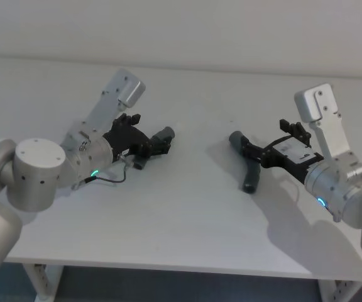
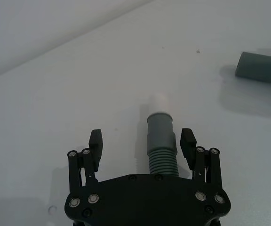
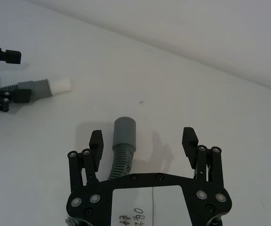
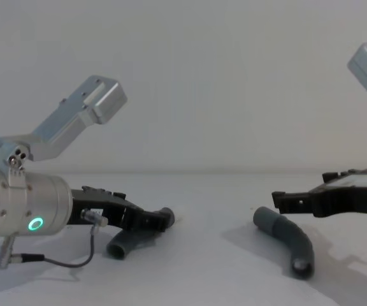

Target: Use both hands to pick up one end of the pipe from the table, align the ends, and insert them.

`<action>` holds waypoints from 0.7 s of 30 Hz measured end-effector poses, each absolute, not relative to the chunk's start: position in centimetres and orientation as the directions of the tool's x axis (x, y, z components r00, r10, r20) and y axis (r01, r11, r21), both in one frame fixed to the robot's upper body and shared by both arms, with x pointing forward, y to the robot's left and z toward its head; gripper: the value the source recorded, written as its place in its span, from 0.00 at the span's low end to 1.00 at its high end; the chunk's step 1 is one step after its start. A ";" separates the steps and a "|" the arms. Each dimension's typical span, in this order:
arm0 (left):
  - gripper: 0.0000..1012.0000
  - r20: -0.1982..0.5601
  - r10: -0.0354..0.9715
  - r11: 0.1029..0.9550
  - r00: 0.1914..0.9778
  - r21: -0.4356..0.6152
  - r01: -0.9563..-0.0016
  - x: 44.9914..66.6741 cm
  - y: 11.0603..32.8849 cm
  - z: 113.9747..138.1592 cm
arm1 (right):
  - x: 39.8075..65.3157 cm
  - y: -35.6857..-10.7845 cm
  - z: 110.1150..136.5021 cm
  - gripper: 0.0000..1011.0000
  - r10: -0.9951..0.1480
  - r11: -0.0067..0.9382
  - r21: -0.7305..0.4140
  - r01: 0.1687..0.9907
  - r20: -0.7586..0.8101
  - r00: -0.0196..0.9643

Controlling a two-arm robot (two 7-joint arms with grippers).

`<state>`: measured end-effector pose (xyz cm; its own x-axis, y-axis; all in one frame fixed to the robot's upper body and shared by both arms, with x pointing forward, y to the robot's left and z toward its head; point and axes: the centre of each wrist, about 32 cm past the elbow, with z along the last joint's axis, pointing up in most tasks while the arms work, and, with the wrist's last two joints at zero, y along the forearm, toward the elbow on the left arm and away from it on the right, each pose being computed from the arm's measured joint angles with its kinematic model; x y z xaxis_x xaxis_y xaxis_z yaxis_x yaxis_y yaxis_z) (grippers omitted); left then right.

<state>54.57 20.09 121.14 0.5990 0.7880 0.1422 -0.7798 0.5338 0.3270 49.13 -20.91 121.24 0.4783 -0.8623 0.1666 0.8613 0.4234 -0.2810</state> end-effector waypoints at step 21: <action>0.99 0.130 0.737 0.587 0.664 0.363 -0.723 56.3 19.6 121.5 | 49.8 -20.9 121.0 0.99 -0.849 0.444 -0.364 0.818 0.121 0.515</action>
<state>56.29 19.64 121.48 0.6637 0.7365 0.1304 -0.7232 0.5874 0.3631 49.83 -20.87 121.04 0.5148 -0.8486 0.1215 0.8185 0.4444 -0.3642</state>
